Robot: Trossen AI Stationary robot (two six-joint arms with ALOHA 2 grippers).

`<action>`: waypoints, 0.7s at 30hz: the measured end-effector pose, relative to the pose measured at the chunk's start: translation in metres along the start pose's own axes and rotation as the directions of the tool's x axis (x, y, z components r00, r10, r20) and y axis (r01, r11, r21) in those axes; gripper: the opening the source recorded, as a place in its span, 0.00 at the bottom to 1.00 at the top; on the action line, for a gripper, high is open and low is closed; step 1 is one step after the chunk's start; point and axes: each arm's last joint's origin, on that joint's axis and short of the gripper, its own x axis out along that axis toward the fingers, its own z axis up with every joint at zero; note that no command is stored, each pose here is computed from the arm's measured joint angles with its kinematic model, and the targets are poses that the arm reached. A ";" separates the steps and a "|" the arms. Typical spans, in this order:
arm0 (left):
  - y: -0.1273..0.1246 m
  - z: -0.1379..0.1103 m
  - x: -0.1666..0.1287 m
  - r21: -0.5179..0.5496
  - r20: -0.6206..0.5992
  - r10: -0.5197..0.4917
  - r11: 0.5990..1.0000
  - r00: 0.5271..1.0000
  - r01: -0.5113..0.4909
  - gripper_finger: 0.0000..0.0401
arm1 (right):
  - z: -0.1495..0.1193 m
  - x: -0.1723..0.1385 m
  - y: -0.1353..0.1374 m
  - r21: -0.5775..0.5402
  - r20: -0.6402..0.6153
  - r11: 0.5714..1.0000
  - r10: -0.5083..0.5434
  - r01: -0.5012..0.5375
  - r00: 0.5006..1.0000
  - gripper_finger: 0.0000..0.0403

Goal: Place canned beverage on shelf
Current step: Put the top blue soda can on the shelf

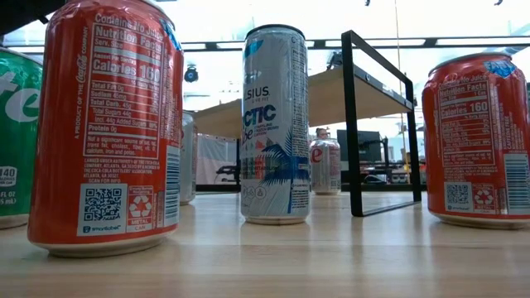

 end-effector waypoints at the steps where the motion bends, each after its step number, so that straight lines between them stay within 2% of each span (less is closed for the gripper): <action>1: 0.000 0.000 0.000 -0.001 0.000 0.000 1.000 1.000 0.000 0.00 | 0.000 -0.002 0.001 -0.009 -0.008 1.000 0.007 -0.007 1.000 0.02; 4: 0.000 0.000 0.000 -0.016 0.001 0.000 1.000 1.000 0.000 0.00 | 0.003 -0.013 0.006 -0.016 -0.039 0.999 0.043 -0.043 0.998 0.02; 8: 0.000 0.000 0.000 -0.038 0.000 0.000 0.999 1.000 0.000 0.00 | 0.004 -0.029 0.010 0.036 -0.117 0.995 0.094 -0.091 0.989 0.02; 14: 0.000 -0.001 0.000 -0.053 -0.010 -0.003 0.999 1.000 0.003 0.00 | -0.009 -0.046 0.016 0.163 -0.300 0.965 0.246 -0.205 0.922 0.02; 18: -0.001 -0.002 0.000 -0.071 -0.012 -0.004 0.997 1.000 0.003 0.00 | -0.016 -0.052 0.022 0.214 -0.377 0.954 0.277 -0.208 0.883 0.02; 21: -0.001 -0.002 0.001 -0.073 -0.013 -0.005 0.997 1.000 0.004 0.00 | -0.019 -0.053 0.027 0.224 -0.392 0.951 0.288 -0.213 0.874 0.02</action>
